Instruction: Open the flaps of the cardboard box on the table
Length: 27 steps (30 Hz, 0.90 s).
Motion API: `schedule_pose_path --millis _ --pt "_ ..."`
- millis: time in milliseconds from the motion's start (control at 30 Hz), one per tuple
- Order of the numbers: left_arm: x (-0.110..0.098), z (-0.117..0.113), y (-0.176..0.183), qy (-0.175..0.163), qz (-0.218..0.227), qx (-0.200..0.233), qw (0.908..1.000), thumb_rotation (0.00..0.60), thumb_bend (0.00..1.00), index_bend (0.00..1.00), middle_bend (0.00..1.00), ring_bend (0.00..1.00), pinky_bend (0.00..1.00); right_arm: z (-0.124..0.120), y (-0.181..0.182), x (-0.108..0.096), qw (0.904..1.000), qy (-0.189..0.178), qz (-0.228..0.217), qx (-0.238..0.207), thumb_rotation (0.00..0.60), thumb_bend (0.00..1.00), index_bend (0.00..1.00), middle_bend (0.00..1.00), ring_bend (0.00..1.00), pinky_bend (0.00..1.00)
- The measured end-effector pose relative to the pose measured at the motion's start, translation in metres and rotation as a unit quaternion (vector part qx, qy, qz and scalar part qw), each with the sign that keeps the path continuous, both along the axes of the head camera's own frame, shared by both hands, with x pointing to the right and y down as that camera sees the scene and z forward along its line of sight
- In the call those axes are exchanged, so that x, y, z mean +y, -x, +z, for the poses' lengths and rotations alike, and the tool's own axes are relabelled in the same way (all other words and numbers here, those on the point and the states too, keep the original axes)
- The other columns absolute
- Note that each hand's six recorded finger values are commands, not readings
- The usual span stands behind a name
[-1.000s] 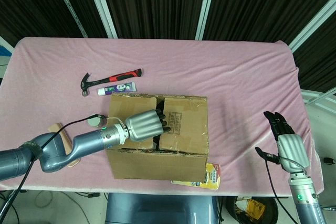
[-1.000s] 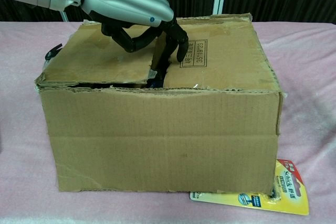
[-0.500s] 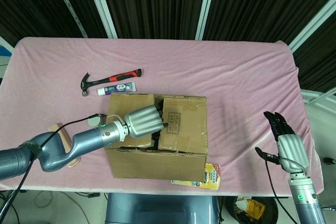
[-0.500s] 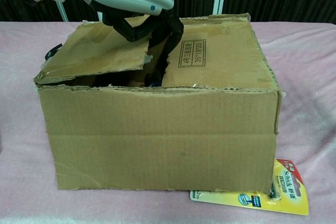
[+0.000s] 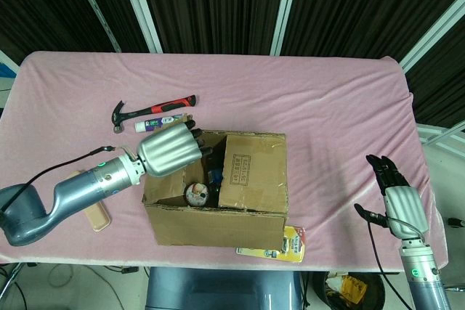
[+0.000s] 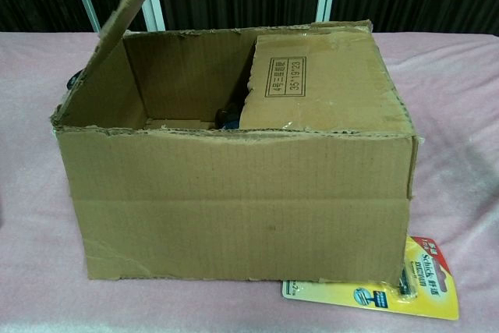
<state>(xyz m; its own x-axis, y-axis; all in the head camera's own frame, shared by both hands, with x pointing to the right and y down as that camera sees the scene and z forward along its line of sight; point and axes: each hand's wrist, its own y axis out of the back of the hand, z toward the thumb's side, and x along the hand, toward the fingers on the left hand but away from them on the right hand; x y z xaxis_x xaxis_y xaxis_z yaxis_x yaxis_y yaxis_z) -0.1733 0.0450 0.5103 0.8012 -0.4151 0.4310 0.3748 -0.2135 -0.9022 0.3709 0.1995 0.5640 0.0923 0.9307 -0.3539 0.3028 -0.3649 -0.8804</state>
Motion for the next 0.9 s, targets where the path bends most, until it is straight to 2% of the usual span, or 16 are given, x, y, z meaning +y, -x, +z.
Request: schedule_pose_path --millis 367,733,900 --pt "-0.004 -0.028 0.064 -0.019 -0.045 -0.006 0.9988 0.6 1.0 0.41 0.56 0.4 0.41 0.008 -0.002 0.004 0.9999 0.012 0.0 0.01 0.6 0.28 0.01 0.12 0.05 0.24" --pt "0.002 -0.03 0.14 -0.016 -0.107 -0.039 0.9933 0.6 1.0 0.41 0.56 0.4 0.41 0.009 -0.002 0.006 0.9998 0.015 0.002 0.01 0.6 0.28 0.01 0.12 0.04 0.24" --pt "0.003 -0.033 0.185 -0.022 -0.15 -0.053 0.987 0.6 1.0 0.41 0.55 0.4 0.41 0.011 -0.001 0.009 0.9997 0.021 0.0 0.014 0.6 0.28 0.01 0.12 0.04 0.24"
